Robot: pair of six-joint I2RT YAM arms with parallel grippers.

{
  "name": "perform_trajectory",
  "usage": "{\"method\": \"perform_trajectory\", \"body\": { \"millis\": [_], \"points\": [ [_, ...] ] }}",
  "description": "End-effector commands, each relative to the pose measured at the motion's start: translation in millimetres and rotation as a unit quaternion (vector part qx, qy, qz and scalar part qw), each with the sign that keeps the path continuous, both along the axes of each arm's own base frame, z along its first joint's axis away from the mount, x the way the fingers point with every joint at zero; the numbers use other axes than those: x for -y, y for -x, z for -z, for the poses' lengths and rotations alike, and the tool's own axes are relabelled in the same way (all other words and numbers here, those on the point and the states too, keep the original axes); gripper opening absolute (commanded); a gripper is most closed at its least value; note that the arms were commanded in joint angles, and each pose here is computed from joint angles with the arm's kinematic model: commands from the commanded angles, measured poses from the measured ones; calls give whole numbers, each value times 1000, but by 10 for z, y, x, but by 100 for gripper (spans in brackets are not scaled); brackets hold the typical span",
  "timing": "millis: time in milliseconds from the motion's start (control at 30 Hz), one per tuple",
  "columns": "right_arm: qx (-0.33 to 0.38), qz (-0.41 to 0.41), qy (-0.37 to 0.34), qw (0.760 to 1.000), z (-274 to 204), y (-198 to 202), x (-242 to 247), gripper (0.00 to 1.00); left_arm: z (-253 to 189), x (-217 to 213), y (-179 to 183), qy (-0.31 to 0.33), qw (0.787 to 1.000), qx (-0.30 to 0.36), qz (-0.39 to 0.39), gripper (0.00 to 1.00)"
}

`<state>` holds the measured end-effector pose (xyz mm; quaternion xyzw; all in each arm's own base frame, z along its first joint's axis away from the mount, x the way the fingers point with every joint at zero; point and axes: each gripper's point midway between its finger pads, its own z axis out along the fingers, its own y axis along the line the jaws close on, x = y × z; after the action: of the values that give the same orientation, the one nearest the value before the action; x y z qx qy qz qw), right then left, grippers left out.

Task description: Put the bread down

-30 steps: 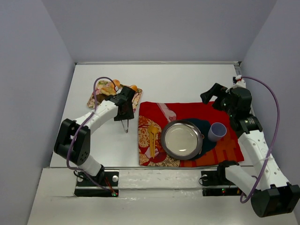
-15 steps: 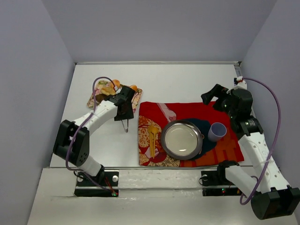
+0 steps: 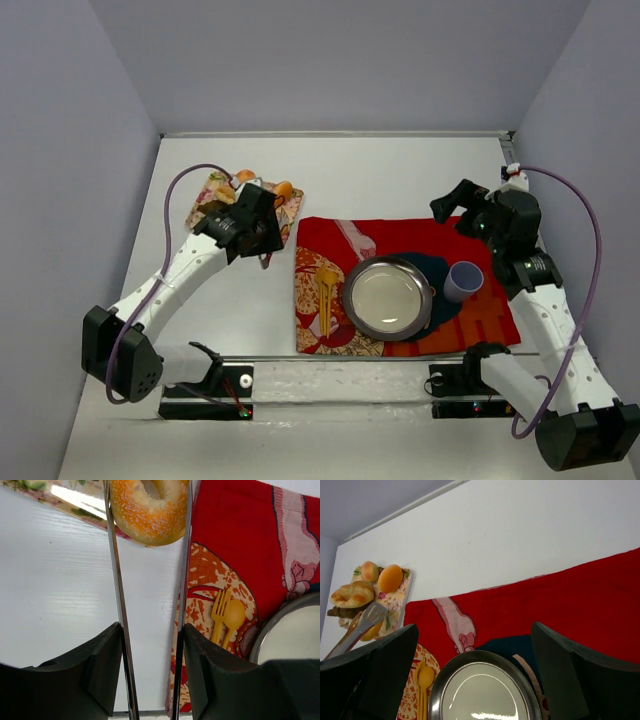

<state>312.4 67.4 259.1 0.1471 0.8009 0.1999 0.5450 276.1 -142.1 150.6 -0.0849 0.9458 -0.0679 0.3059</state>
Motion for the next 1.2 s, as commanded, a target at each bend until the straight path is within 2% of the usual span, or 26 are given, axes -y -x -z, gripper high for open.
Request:
{"method": "perform_trajectory", "body": {
  "millis": [0,133,300,333,500,633,767,900,1000,1100,1167],
  "points": [
    [33,9,-1,999,-138,-36,26,100,-205,127,91,30,999,15,20,6],
    [33,10,-3,999,-138,-37,27,100,-357,286,147,50,997,24,44,6],
    [40,39,4,998,-178,-39,132,100,-688,786,344,109,985,50,124,6],
    [43,44,4,998,-193,-29,149,100,-757,1023,504,127,977,53,162,6],
    [51,67,4,996,-227,1,228,100,-918,1621,1066,156,953,59,254,6],
    [56,68,3,996,-236,28,237,100,-796,1890,1438,155,940,50,299,6],
    [62,67,1,996,-261,65,236,100,-459,2082,1736,133,934,22,331,6],
    [67,64,1,996,-286,95,230,100,-279,2139,1743,98,940,26,327,6],
    [69,64,6,996,-282,115,242,100,-241,2171,1738,91,940,28,328,17],
    [70,78,11,994,-283,137,300,100,-199,2185,1759,84,938,27,335,40],
    [74,80,11,994,-309,155,308,100,-181,2191,1778,79,937,23,340,43]
  ]
}}
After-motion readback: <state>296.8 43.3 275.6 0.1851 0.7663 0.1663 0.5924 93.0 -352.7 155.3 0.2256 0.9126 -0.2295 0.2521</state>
